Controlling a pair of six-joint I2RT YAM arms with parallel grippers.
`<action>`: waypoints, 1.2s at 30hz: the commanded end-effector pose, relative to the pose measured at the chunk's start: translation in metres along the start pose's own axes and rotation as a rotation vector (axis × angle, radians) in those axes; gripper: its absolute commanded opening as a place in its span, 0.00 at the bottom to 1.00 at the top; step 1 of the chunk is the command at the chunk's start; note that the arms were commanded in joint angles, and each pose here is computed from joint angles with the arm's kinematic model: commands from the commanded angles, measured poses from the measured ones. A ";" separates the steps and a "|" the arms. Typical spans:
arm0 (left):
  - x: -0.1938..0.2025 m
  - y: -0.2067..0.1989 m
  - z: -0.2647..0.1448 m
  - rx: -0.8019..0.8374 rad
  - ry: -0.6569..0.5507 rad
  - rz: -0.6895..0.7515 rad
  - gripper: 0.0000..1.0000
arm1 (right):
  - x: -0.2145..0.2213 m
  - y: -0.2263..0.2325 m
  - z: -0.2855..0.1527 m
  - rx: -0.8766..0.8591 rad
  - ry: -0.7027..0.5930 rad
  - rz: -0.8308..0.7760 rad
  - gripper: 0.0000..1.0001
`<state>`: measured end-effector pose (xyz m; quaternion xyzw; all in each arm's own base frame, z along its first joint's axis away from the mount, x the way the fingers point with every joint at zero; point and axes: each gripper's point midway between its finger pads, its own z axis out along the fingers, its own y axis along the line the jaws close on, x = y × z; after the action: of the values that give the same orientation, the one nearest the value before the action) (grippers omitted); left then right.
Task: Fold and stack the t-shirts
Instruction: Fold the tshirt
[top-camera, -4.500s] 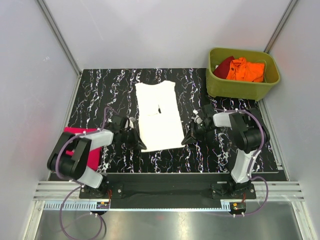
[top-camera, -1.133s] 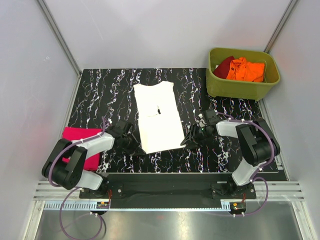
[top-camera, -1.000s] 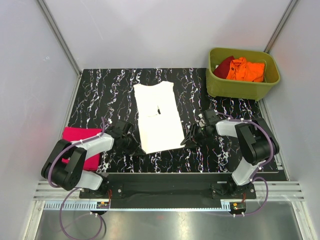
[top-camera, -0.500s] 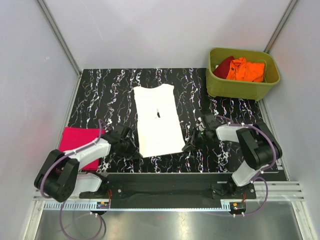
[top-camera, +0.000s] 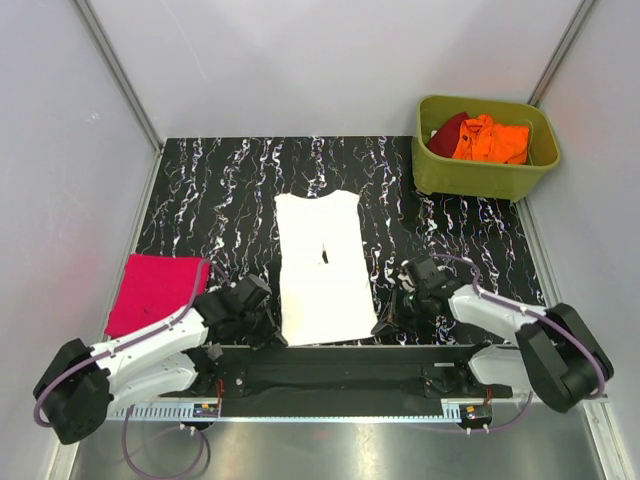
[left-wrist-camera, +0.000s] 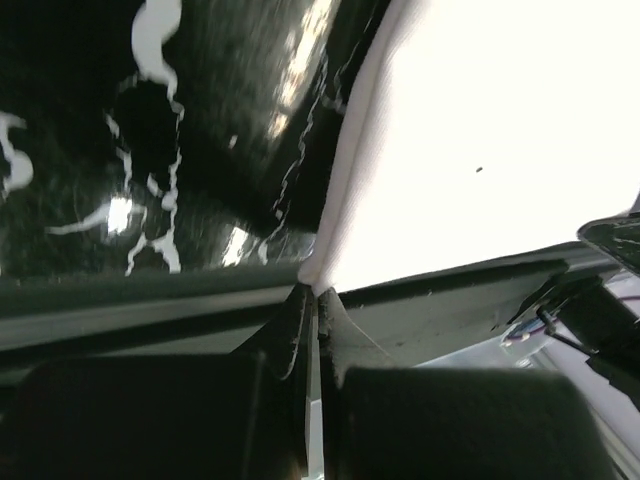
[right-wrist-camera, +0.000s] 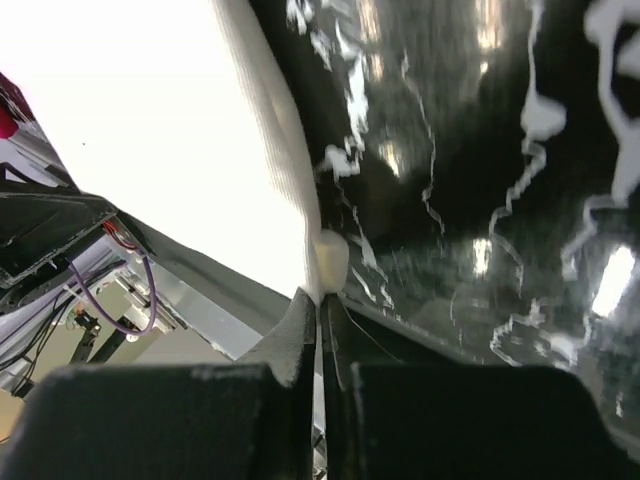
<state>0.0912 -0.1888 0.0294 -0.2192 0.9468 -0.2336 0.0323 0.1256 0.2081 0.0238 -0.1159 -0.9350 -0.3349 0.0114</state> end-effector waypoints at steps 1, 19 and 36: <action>0.008 0.018 -0.003 -0.072 0.001 -0.039 0.00 | 0.010 -0.014 -0.009 0.075 -0.016 0.045 0.00; -0.098 -0.065 -0.058 -0.026 -0.175 0.074 0.00 | -0.098 0.083 -0.041 0.088 -0.130 -0.147 0.00; -0.262 -0.161 -0.098 0.113 -0.368 0.123 0.00 | -0.236 0.168 -0.054 -0.033 -0.232 -0.216 0.00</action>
<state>0.3457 -0.1597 0.1534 -0.2203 0.9332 -0.2090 0.1924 0.3731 0.2508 0.1319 -0.0652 -0.9376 -0.3194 -0.1210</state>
